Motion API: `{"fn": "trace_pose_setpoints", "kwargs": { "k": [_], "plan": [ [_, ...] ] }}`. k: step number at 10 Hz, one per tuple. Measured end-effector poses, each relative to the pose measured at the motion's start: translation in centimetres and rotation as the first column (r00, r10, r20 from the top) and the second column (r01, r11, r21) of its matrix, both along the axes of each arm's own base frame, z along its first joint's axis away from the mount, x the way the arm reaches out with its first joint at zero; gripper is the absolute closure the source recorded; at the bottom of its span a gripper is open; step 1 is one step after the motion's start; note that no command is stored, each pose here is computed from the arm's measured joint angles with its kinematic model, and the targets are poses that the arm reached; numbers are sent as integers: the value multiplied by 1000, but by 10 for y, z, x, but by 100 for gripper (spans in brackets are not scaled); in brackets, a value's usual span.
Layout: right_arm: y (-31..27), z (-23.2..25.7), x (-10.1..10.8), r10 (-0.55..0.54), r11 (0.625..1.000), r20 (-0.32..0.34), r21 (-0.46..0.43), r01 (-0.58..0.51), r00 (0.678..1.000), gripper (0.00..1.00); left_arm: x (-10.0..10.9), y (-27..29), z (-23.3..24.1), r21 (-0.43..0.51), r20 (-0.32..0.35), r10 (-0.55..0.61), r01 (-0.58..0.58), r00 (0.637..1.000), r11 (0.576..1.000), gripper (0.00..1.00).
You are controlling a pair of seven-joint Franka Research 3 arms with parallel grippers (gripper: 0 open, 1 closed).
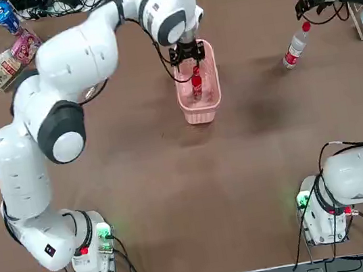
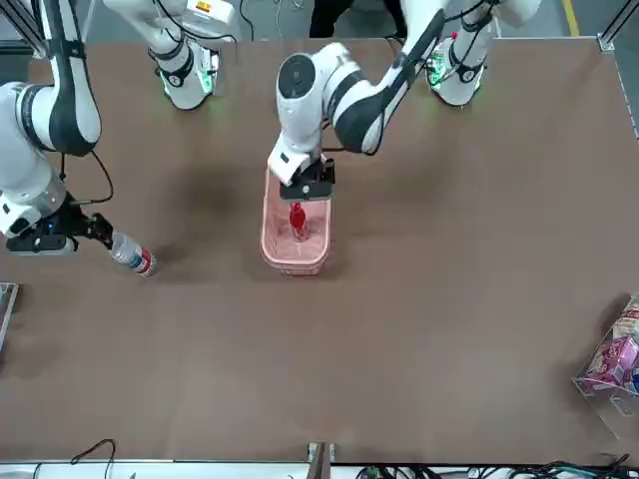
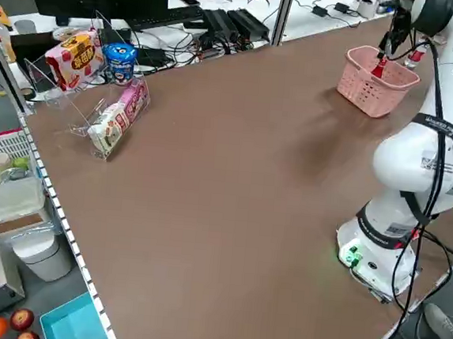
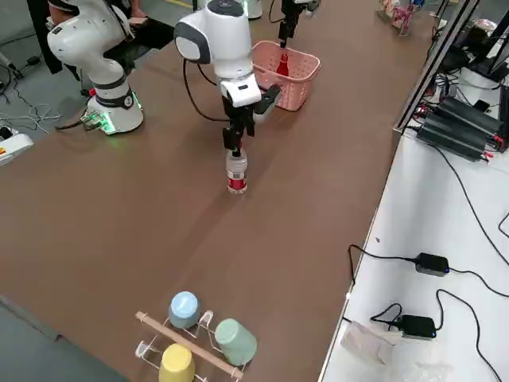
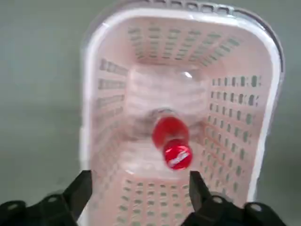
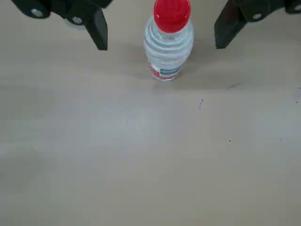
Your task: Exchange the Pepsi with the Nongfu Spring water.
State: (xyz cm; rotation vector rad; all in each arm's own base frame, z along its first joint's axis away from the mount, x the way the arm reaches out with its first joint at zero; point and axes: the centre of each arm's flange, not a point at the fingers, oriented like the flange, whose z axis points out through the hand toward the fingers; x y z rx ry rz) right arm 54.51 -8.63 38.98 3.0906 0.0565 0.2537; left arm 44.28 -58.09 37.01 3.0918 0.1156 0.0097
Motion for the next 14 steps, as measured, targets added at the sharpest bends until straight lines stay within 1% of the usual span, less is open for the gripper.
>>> {"fn": "trace_pose_setpoints", "kwargs": {
  "k": [1,3,4,5,6,7,8,9,11,12,13,14],
  "plan": [
    [0,-4,-2,-4,1000,-2,5,4,1000,0,4,-7,-13,-33,12,10,-10,1000,999,11],
    [1,-13,-6,-6,1000,10,6,6,1000,0,9,-10,-29,-46,12,16,-15,1000,999,14],
    [1,-17,-8,-6,1000,9,6,6,1000,0,8,-11,-29,-47,12,14,-14,1000,999,19],
    [1,-20,-10,-6,1000,2,7,6,1000,0,4,-14,-30,-46,11,7,-7,1000,999,20],
    [2,-24,-11,-5,1000,-3,8,5,1000,0,-1,-18,-30,-46,10,-1,1,1000,999,24],
    [2,-28,-12,-4,1000,-6,8,4,1000,0,-3,-19,-31,-45,10,-4,4,1000,999,30],
    [4,-34,-14,-3,1000,-10,8,3,1000,0,-2,-19,-32,-44,9,-3,4,1000,999,44],
    [4,-38,-15,-2,1000,-16,9,2,1000,0,-2,-18,-33,-42,9,-3,4,1000,999,50],
    [4,-42,-14,-1,1000,-22,9,1,1000,4,1,-16,-34,-22,39,-18,19,999,1000,52],
    [5,-42,-14,-1,1000,-23,9,1,1000,13,2,-16,-35,-9,51,-28,28,998,1000,52],
    [5,-42,-14,-1,1000,-23,9,1,1000,32,2,-16,-40,-2,52,-31,31,998,1000,52],
    [5,-42,-14,-1,1000,-22,9,1,1000,48,2,-16,-42,1,50,-31,31,998,1000,56]
  ]
}}
